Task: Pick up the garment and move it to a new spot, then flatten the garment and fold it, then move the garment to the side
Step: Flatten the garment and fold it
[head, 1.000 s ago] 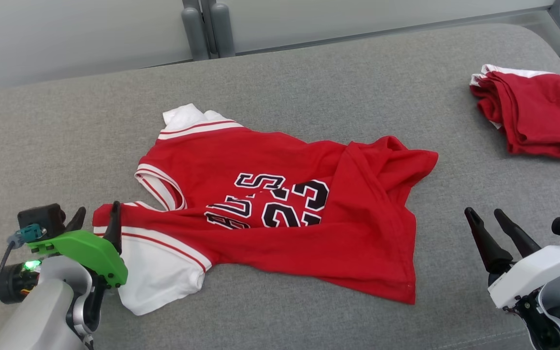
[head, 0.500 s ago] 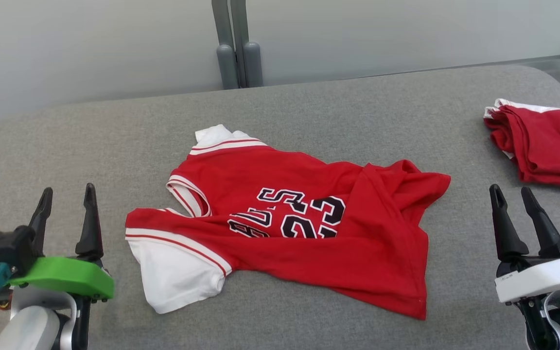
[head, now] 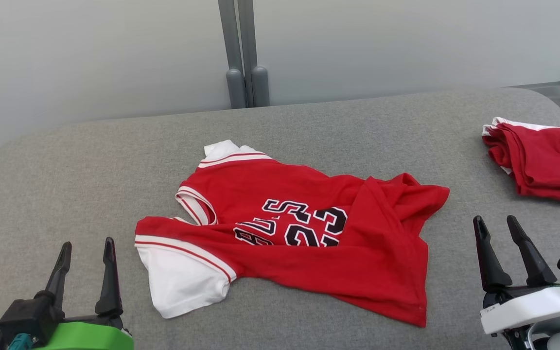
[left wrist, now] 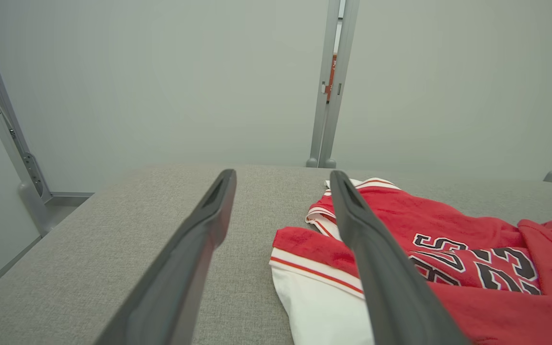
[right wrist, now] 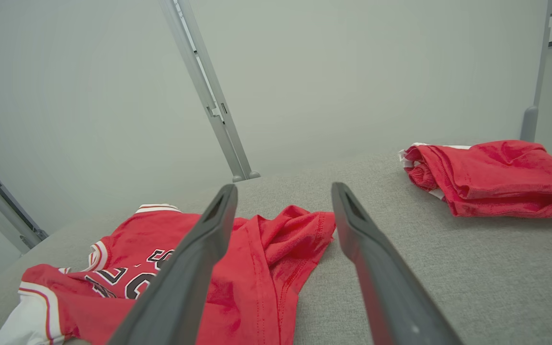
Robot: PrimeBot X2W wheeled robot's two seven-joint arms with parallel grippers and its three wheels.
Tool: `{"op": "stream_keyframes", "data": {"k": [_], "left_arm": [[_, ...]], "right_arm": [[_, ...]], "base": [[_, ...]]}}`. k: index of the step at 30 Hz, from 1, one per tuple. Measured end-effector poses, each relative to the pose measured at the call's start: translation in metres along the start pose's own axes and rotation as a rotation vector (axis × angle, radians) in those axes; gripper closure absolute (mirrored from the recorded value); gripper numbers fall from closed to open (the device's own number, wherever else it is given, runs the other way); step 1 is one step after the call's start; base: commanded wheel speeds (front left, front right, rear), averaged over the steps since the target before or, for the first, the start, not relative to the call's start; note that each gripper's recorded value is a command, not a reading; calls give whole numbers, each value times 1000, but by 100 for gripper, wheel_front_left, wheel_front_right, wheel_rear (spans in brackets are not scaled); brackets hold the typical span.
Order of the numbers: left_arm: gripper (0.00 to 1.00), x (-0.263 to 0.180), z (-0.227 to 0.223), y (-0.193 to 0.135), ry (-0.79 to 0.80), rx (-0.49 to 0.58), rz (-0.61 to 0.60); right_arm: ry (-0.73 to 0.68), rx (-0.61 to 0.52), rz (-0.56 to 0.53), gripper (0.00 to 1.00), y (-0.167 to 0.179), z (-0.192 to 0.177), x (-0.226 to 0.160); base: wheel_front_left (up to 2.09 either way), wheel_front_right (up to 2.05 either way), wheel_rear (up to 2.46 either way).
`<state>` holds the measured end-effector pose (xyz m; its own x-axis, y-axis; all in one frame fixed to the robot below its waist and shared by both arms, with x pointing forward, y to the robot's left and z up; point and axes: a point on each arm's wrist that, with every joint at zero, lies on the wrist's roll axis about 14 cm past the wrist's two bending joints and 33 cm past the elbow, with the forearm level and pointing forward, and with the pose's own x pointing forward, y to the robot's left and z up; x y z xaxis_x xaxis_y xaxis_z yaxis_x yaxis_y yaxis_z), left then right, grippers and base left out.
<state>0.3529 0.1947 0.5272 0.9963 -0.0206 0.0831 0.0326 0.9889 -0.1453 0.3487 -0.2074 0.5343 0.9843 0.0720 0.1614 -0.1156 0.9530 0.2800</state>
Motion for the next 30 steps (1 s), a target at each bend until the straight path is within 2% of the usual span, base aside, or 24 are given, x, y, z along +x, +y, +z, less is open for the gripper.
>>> {"op": "stream_keyframes", "data": {"k": [8,19,22,26,30], "left_arm": [[0,4,1,-2,-13,16,-15],[0,2,-9,-3,11,11,-22],[0,0,-22,-6,86,-42,-27],[0,-10,-48,-3,245,-59,-25],[0,-22,-70,-5,394,-69,-37]], "right_arm": [[-25,-34,13,0,-2,11,7],[15,-42,24,0,-2,3,9],[98,-22,23,0,-3,-12,7],[340,44,34,0,-1,-53,-13],[500,104,55,0,6,-78,-30]], "base": [[0,0,0],[0,0,0],[0,0,0],[0,0,0],[0,0,0]]}}
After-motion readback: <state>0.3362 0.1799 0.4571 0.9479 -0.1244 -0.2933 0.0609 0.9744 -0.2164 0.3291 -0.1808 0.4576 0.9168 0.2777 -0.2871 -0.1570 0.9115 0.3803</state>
